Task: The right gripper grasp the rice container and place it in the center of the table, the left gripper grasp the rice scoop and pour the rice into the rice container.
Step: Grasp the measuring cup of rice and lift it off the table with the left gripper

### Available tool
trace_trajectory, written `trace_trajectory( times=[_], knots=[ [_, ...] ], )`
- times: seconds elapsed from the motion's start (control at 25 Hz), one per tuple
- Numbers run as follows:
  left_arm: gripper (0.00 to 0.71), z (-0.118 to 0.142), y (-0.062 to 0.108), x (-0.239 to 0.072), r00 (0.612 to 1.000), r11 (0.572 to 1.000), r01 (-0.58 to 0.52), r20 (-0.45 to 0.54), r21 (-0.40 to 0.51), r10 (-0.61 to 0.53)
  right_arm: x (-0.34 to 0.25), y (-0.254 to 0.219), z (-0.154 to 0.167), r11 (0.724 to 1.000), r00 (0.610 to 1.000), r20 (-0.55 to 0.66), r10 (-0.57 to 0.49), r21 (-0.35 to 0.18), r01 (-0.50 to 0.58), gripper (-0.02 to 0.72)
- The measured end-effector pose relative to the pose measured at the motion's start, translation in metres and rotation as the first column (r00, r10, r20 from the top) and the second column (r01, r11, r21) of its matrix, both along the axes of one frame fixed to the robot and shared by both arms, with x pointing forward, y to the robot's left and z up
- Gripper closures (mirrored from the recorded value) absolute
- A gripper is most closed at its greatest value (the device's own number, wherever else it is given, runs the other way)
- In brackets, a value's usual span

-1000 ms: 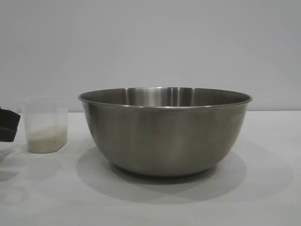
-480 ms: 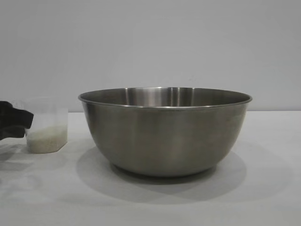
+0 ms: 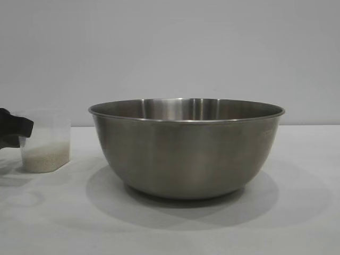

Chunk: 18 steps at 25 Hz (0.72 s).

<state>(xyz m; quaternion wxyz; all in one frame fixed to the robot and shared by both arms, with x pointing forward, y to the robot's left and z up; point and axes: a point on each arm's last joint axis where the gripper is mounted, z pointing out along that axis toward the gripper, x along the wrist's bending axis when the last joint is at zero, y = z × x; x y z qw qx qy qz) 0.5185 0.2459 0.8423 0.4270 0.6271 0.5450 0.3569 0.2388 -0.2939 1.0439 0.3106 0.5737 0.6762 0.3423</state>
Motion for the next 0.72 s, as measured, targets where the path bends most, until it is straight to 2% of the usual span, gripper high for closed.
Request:
trace_trajectory(
  times=[0.56, 0.72],
  knots=[
    [0.487, 0.006, -0.006, 0.012, 0.998, 0.999, 0.042, 0.046, -0.003, -0.042, 0.000, 0.000, 0.000, 1.000, 1.000, 0.000, 0.000, 0.000, 0.000, 0.472],
    [0.660, 0.006, -0.007, 0.014, 0.998, 0.999, 0.048, 0.052, -0.003, -0.048, 0.000, 0.000, 0.000, 1.000, 1.000, 0.000, 0.000, 0.000, 0.000, 0.472]
  ],
)
